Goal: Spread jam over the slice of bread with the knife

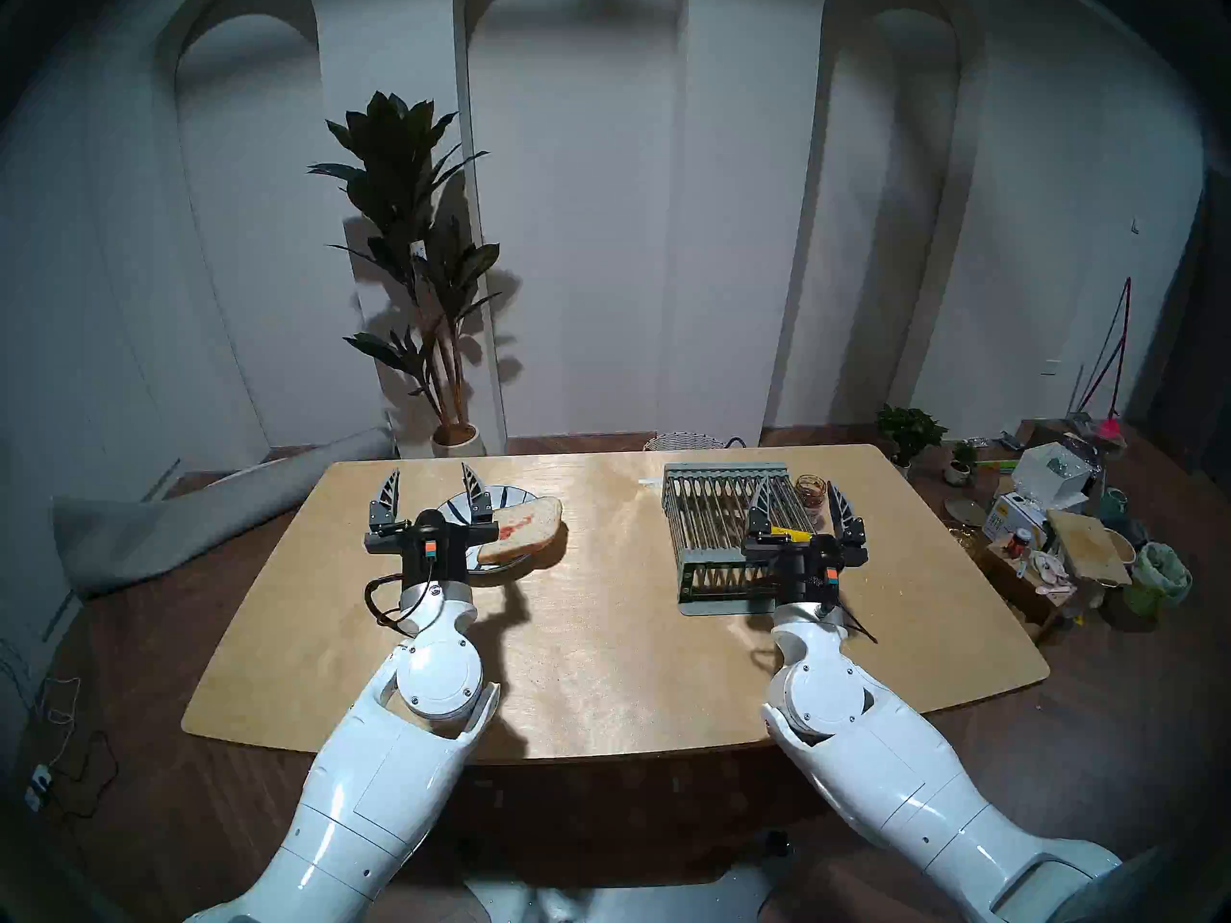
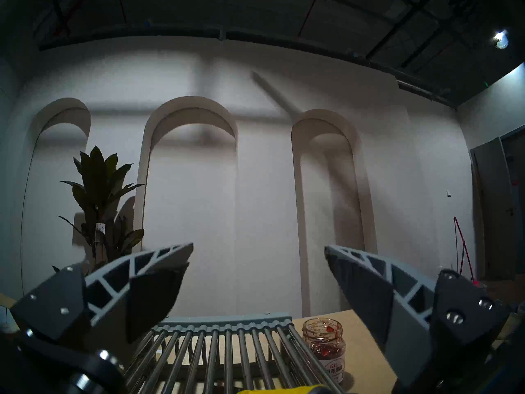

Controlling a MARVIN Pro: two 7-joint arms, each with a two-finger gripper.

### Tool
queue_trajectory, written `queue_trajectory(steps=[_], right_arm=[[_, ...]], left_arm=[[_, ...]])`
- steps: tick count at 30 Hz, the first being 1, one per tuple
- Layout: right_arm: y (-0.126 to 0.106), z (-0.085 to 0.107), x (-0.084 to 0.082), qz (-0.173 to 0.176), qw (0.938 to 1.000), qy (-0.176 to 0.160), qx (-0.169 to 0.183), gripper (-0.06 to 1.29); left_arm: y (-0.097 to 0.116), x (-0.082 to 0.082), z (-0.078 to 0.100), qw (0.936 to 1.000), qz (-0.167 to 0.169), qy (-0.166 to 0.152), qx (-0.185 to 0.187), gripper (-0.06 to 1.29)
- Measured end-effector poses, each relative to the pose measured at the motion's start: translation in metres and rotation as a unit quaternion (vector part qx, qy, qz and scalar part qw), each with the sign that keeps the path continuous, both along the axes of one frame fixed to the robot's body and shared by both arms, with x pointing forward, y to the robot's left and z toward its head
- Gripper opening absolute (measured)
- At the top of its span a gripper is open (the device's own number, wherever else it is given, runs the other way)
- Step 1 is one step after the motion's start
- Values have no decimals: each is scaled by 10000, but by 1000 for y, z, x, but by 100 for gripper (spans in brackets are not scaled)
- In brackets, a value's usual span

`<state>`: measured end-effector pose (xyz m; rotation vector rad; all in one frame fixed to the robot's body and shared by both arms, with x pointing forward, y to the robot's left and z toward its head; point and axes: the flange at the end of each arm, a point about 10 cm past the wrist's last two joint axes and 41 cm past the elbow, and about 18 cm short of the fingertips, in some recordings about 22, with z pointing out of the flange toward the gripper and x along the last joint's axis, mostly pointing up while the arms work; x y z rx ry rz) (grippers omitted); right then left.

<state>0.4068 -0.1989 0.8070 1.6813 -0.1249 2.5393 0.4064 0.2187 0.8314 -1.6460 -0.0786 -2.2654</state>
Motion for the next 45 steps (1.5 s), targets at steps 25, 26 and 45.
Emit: queue_trajectory(steps=[25,26,45], right_arm=[[-3,65,-2,-1,9940,1051,-311,123],[-3,67,-2,16,9936,1083,-312,123],[-39,102,11,1034,9659,2330,-457,123]], left_arm=[[3,0,6,10000,-21,-54,-4,120],[3,0,6,10000,-30,-52,-1,120],[6,1,15,9952,-955,130,-158,120]])
